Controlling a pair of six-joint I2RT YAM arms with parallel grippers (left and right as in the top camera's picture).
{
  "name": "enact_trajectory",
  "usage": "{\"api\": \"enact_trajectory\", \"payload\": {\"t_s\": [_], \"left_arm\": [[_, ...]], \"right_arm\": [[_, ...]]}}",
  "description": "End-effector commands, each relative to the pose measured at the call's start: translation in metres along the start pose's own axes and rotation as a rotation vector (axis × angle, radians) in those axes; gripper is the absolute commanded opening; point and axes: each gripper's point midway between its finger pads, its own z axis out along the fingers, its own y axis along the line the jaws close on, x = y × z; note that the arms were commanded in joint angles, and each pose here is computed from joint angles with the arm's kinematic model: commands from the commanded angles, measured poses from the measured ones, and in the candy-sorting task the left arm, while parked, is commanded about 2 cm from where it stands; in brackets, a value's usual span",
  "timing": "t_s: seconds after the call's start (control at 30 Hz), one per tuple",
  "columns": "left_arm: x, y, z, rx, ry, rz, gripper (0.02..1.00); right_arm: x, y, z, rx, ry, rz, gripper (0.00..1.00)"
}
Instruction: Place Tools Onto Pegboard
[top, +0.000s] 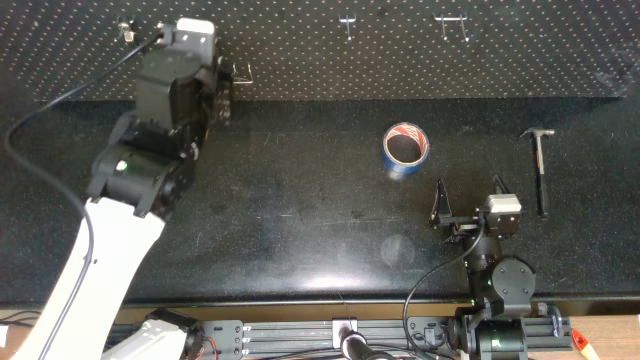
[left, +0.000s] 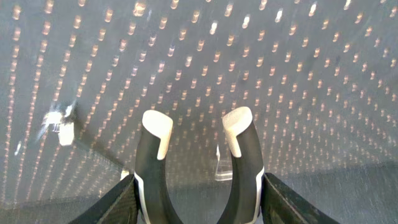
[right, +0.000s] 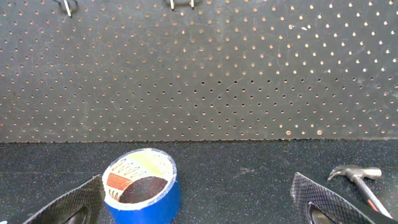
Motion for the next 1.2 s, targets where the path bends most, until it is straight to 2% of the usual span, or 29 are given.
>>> {"api": "enact_trajectory", "payload": {"t_s": [0.03, 0.17, 0.47, 0.67, 0.77, 0.93, 1.03, 1.2], "left_arm": [[-0.016, -0.021, 0.033, 0.062, -0.066, 0.043, 0.027], [-0.033, -0.026, 0.049, 0.063, -0.143, 0.014, 0.025], [-0.064, -0.029, 0.047, 0.076, -0.294, -0.022, 0.027], [-0.078, -0.023, 0.024, 0.079, -0.364, -0.039, 0.027], [-0.081, -0.017, 0.005, 0.075, -0.468, -0.066, 0.027], [-0.059, -0.012, -0.011, 0.074, -0.692, -0.123, 0.025], [-0.038, -0.017, -0.006, 0.097, -0.692, -0.115, 0.027], [-0.027, -0.023, 0.01, 0.103, -0.654, -0.104, 0.025]], "right_arm": [[0.001, -0.003, 0.0, 0.013, -0.005, -0.011, 0.976], [0.001, -0.003, 0.0, 0.013, -0.005, -0.011, 0.976], [0.001, -0.003, 0.0, 0.014, -0.005, -0.011, 0.976], [0.001, -0.003, 0.0, 0.014, -0.005, -0.011, 0.976], [0.001, -0.003, 0.0, 0.013, -0.005, -0.011, 0.976], [0.001, -0.003, 0.0, 0.013, -0.005, -0.011, 0.976], [0.001, -0.003, 0.0, 0.014, -0.005, -0.011, 0.976], [0.001, -0.003, 0.0, 0.013, -0.005, -0.011, 0.976]]}}
